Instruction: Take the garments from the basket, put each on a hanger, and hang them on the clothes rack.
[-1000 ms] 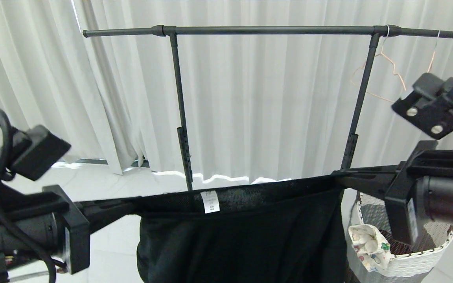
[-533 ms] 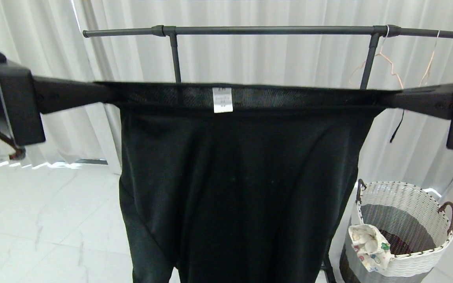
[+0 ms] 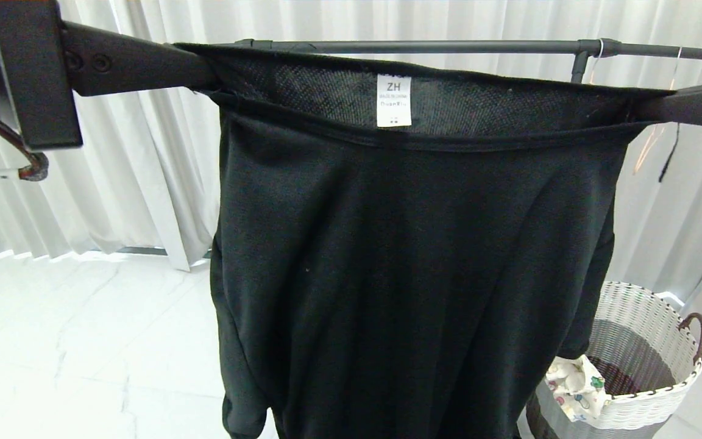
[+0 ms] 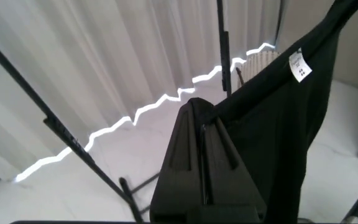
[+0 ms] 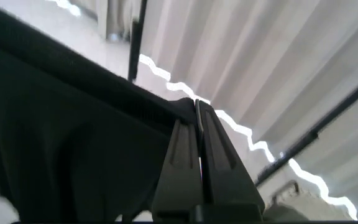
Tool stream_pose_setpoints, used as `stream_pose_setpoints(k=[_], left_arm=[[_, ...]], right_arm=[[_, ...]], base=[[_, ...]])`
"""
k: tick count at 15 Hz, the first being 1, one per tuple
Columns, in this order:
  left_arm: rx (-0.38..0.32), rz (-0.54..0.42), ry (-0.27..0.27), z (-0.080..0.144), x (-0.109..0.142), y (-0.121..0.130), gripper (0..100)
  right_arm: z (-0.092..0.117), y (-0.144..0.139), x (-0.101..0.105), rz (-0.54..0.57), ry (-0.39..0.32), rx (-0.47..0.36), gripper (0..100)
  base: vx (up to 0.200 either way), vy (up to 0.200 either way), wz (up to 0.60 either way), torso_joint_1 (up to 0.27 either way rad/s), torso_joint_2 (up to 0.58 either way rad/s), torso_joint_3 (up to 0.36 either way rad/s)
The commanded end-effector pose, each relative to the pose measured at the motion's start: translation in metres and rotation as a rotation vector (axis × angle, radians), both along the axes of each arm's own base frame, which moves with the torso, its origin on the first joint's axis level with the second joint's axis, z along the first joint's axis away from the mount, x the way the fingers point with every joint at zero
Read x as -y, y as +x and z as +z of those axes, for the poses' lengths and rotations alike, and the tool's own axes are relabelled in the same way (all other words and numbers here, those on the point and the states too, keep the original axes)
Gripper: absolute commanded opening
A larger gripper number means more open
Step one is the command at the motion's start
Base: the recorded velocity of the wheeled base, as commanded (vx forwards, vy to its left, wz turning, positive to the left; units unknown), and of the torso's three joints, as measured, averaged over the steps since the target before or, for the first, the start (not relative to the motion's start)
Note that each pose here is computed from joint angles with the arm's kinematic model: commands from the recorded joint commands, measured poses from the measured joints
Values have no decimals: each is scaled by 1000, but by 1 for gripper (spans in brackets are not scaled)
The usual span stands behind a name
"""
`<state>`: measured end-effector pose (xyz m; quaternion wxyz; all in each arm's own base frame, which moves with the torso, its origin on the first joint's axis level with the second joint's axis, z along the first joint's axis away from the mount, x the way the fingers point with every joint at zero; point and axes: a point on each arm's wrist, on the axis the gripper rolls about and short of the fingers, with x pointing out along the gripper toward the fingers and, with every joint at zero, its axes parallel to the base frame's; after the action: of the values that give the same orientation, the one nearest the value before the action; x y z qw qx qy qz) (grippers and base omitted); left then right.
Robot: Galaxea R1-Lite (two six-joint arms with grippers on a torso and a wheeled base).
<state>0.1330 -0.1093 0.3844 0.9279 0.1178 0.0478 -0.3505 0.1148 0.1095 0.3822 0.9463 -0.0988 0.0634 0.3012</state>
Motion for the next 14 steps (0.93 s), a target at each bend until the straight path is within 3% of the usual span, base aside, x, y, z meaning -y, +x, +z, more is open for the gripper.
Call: stream_pose_setpoints(k=[1, 4, 8, 11, 14], left_arm=[[10, -10, 0, 2, 2, 0, 0], [4, -9, -1, 1, 3, 1, 0], [23, -2, -16, 1, 16, 17, 0], [40, 17, -29, 2, 23, 26, 0], [21, 21, -47, 1, 23, 26, 0]], right_arm=[[12, -16, 18, -13, 1, 2, 0], [8, -39, 39, 30, -41, -55, 0], [-1, -68, 61, 228, -54, -145, 0], [-13, -78, 64, 364, -61, -186, 0], [-14, -78, 64, 370, -63, -184, 0]], base=[[0, 0, 0, 0, 0, 0], [0, 0, 0, 0, 0, 0], [0, 0, 0, 0, 0, 0], [0, 0, 0, 0, 0, 0], [0, 0, 0, 0, 0, 0]])
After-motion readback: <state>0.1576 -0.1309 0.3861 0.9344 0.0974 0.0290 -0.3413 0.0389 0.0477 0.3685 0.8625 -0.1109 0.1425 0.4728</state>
